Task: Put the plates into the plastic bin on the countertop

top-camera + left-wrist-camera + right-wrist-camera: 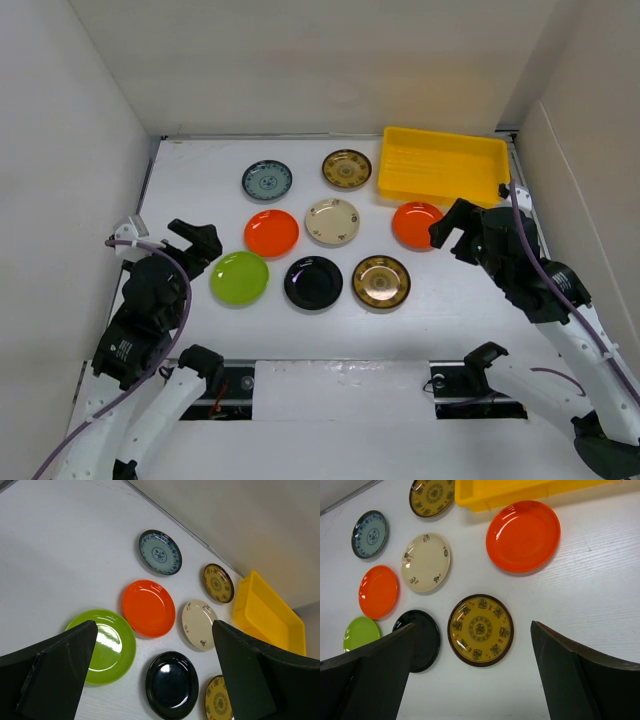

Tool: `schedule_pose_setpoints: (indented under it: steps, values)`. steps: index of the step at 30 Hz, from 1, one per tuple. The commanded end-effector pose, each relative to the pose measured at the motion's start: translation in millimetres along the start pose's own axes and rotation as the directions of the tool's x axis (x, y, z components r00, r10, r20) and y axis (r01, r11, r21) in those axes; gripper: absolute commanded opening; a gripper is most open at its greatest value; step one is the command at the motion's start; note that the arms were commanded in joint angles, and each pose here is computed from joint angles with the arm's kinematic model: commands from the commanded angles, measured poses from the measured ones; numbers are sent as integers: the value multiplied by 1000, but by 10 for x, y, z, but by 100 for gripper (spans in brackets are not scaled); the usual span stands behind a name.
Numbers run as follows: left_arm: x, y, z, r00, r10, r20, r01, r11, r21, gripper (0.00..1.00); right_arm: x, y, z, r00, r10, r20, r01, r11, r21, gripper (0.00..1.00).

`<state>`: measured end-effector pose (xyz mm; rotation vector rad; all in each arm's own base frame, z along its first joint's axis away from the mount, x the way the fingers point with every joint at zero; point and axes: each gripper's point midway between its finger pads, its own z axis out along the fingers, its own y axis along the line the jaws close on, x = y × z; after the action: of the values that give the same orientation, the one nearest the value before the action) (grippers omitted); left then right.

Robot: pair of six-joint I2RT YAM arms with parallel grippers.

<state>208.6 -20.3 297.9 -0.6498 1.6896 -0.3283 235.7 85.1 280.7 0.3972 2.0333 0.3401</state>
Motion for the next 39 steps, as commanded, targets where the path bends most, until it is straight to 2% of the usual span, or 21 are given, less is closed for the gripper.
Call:
schedule_pose_setpoints:
  steps: [1, 8, 11, 14, 22, 26, 29, 30, 33, 35, 39]
  values:
    - [-15, -18, 56, 1000, 2, 9, -2, 1000, -10, 100, -108, 13, -1, 998, 23, 51, -22, 1000, -5, 100]
    - [12, -30, 72, 1000, 7, -3, -7, 1000, -9, 100, 194, -1, 198, 997, 73, -23, -73, 997, -20, 100]
    - [12, -97, 69, 1000, 7, -9, -7, 1000, 24, 100, 347, 113, 367, 988, 129, -80, -136, 987, -82, 100]
    - [79, -198, 108, 998, 44, -43, -41, 997, 67, 100, 783, 118, 607, 965, 159, -207, -186, 975, -118, 100]
    - [358, -267, 293, 979, 133, -153, -122, 990, 76, 100, 1448, -179, 1021, 915, 266, -303, -283, 959, -13, 99]
    - [390, -275, 309, 977, 137, -166, -126, 989, 78, 100, 1744, -261, 1141, 888, 287, -359, -302, 953, 16, 93]
    - [390, -275, 309, 977, 137, -166, -126, 989, 78, 100, 1857, -361, 1248, 881, 302, -363, -302, 951, 59, 84]
    - [390, -275, 309, 977, 137, -166, -126, 989, 78, 100, 1930, -404, 1273, 874, 302, -380, -293, 953, 83, 77]
    - [372, -278, 292, 978, 134, -160, -122, 989, 82, 100, 2016, -449, 1328, 874, 293, -388, -280, 956, 90, 65]
    - [353, -281, 275, 980, 130, -153, -118, 989, 87, 100, 2058, -453, 1345, 868, 293, -402, -279, 956, 94, 51]
    - [343, -270, 279, 981, 129, -148, -119, 990, 80, 100, 2068, -437, 1355, 865, 293, -407, -281, 955, 88, 29]
